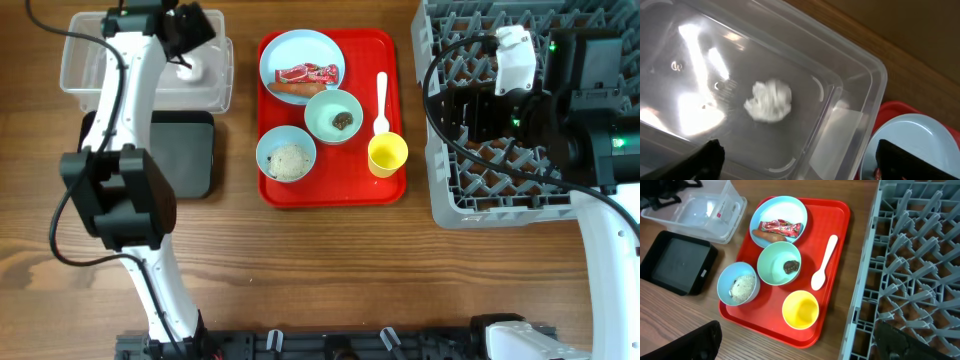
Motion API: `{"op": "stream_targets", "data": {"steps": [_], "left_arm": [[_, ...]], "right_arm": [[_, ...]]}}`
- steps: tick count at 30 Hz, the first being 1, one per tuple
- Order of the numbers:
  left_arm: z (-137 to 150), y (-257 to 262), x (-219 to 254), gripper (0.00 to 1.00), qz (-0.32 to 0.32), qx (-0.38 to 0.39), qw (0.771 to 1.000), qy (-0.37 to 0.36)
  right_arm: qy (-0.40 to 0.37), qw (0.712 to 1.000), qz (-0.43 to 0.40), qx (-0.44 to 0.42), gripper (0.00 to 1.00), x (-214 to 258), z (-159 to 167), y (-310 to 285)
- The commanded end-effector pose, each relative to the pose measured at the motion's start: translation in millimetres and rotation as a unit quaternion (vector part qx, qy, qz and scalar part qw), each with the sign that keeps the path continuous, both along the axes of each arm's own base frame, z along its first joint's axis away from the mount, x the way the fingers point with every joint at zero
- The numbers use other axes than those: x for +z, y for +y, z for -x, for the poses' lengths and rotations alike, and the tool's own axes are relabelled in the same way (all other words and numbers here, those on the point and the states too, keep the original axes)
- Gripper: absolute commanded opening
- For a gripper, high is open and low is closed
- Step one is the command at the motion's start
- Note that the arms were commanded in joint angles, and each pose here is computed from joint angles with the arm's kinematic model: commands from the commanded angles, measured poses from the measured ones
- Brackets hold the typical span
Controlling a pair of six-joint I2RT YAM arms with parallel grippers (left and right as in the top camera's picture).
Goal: Sort waste into correct bins and load items into the dishwasher rack
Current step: 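Reach left gripper to the white plate and grasp the red wrapper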
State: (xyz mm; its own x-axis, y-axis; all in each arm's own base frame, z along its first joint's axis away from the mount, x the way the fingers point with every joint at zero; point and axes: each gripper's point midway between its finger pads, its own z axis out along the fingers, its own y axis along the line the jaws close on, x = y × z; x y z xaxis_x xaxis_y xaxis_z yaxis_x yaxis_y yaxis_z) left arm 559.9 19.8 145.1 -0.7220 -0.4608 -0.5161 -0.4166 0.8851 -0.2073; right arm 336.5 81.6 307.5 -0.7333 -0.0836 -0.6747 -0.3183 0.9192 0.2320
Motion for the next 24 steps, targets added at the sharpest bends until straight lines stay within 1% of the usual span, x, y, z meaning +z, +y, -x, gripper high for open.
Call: {"op": "stream_targets", "data": {"steps": [1,3,4,7,8,9,13,15,19,21,24], "left_arm": [[-5,-6,-2,1.00,0.008,-0.008,1.000,-0.005],[-6,-16,-2,1.00,0.022,-0.021,0.999,-0.008],[-7,-26,0,1.00,0.030,-0.044,0.998,-0.012],[-12,-74,8,1.00,0.045,-0.167,0.984,-0.038],[-12,-97,12,1.00,0.047,-0.222,0.973,-0.050],[-11,-115,15,1.00,0.044,-0.260,0.963,-0.059],[-3,-175,12,1.00,-0.006,-0.368,0.927,-0.075],[-1,-195,1,1.00,-0.040,-0.394,0.915,-0.071],[2,-217,-39,1.00,-0.097,-0.417,0.903,-0.039],[2,-222,-62,1.00,-0.103,-0.420,0.902,-0.022],[3,-224,-82,1.00,-0.096,-0.414,0.905,-0.007]], "right_arm": [[0.000,1.000,-0.008,-0.004,1.00,3,-4,0],[0.000,1.000,-0.008,-0.004,1.00,3,-4,0],[0.001,1.000,-0.008,-0.004,1.00,2,-4,0],[0.000,1.000,-0.008,-0.004,1.00,3,-4,0],[-0.001,1.000,-0.007,-0.003,1.00,3,-4,0],[-0.002,1.000,-0.007,-0.003,1.00,3,-5,0],[-0.001,1.000,-0.008,-0.004,1.00,3,-5,0],[-0.001,1.000,-0.008,-0.004,1.00,3,-5,0],[0.000,1.000,-0.008,-0.004,1.00,3,-5,1],[0.001,1.000,-0.008,-0.004,1.00,2,-4,0],[0.003,1.000,-0.008,-0.004,1.00,1,-3,0]]}}
